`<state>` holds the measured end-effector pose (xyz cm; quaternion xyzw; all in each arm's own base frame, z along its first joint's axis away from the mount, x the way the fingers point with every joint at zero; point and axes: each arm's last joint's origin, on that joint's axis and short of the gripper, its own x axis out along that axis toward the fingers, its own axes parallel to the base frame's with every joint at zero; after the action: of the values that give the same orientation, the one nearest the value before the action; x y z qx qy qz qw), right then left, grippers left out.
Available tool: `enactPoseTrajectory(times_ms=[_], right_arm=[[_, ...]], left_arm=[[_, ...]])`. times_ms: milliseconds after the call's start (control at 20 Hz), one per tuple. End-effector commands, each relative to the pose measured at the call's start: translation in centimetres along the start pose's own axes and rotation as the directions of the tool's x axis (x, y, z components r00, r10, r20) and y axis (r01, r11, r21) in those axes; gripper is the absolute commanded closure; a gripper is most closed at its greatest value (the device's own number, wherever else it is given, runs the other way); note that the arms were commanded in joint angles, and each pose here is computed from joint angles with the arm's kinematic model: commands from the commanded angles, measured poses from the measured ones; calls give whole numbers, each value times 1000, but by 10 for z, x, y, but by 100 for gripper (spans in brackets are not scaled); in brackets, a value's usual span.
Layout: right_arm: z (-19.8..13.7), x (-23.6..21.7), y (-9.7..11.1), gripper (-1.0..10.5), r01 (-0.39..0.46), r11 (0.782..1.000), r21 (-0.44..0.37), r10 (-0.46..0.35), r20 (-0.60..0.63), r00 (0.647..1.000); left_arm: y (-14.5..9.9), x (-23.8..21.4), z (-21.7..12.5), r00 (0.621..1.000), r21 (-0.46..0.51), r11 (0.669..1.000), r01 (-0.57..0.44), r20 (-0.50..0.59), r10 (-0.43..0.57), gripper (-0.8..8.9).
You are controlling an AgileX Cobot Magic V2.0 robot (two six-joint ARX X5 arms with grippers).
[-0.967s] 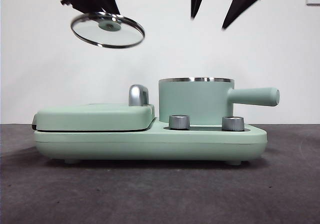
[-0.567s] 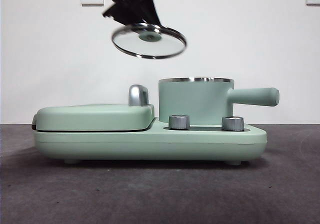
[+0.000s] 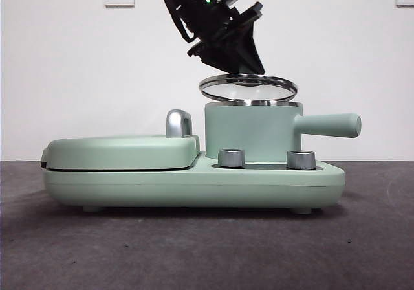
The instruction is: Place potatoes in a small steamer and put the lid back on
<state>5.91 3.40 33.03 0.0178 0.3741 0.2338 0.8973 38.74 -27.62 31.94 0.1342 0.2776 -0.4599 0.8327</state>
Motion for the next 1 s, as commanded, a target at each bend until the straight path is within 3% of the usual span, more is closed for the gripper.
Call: enactPoseTrajectory(times_ms=[50,650,800,1000], right_arm=[[0,-7,1,541,-15,999,32,14,48,999],[1,-9,2,541,-23,999,35,20,83,996],[2,-9,2,541,-20,999,36,17,84,996],[2,-9,2,541,-20,999,37,17,84,996]], left_arm=[[-4,4,11,997,53,999,0,76,-4,798],[-2,24,-2,1000,105,994,17,15,-19,799],[-2,24,-4,997,146,987,74,6,-75,799],[0,27,-7,997,168,983,75,-1,-76,799]])
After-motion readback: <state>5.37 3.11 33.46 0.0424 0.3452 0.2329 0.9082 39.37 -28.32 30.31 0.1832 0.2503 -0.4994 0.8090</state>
